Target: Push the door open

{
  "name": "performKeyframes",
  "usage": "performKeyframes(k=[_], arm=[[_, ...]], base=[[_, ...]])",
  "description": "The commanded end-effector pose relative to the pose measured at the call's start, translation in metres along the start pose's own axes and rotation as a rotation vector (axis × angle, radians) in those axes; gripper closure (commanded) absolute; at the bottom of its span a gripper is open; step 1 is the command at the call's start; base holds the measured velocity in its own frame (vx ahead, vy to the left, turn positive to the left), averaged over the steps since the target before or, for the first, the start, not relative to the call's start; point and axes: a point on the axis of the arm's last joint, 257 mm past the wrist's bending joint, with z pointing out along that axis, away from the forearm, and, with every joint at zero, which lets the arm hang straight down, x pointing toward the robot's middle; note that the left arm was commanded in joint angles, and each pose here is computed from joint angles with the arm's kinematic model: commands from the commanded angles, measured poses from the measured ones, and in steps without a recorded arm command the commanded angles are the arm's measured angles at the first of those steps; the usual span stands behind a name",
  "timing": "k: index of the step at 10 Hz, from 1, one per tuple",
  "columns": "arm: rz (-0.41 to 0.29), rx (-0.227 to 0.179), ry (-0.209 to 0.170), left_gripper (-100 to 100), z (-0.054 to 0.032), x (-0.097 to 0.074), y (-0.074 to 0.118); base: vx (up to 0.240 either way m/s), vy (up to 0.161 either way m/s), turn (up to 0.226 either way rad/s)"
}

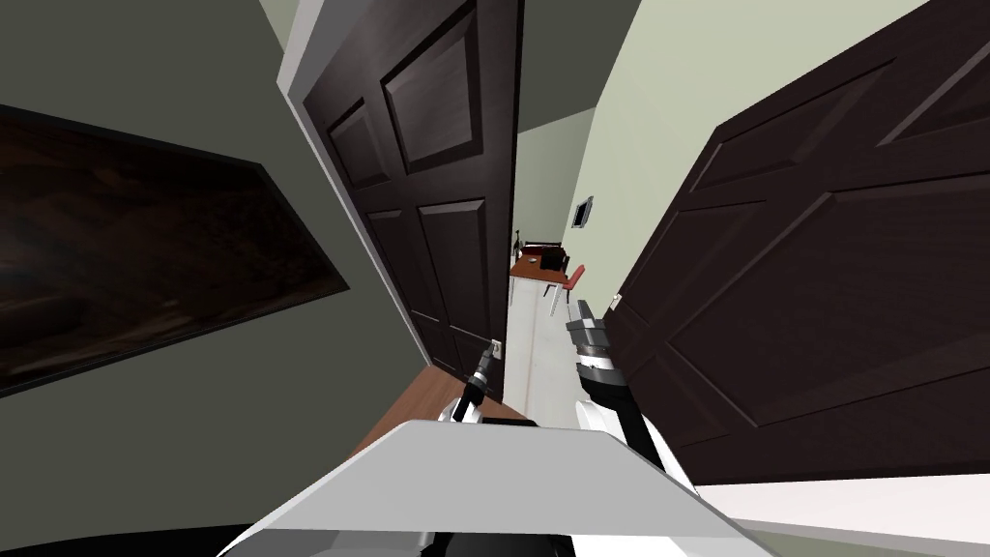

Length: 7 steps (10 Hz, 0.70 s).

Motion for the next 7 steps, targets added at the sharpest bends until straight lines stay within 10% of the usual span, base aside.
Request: performKeyframes(k=[1,5,6,7], arm=[[0.014,-0.004,-0.019,100,-0.0017,-0.015,0.002],[0.037,-0.011,-0.063,100,-0.0046,-0.045,0.005],[0.044,-0.016,-0.051,-100,-0.0058,-0.045,0.006],[0.044,-0.016,-0.051,-100,-0.0058,-0.045,0.006]], base=[[0.079,-0.032,0.028],[0.157,-0.099,0.051],[-0.034,-0.027,0.052],[-0.143,0.021,0.005]])
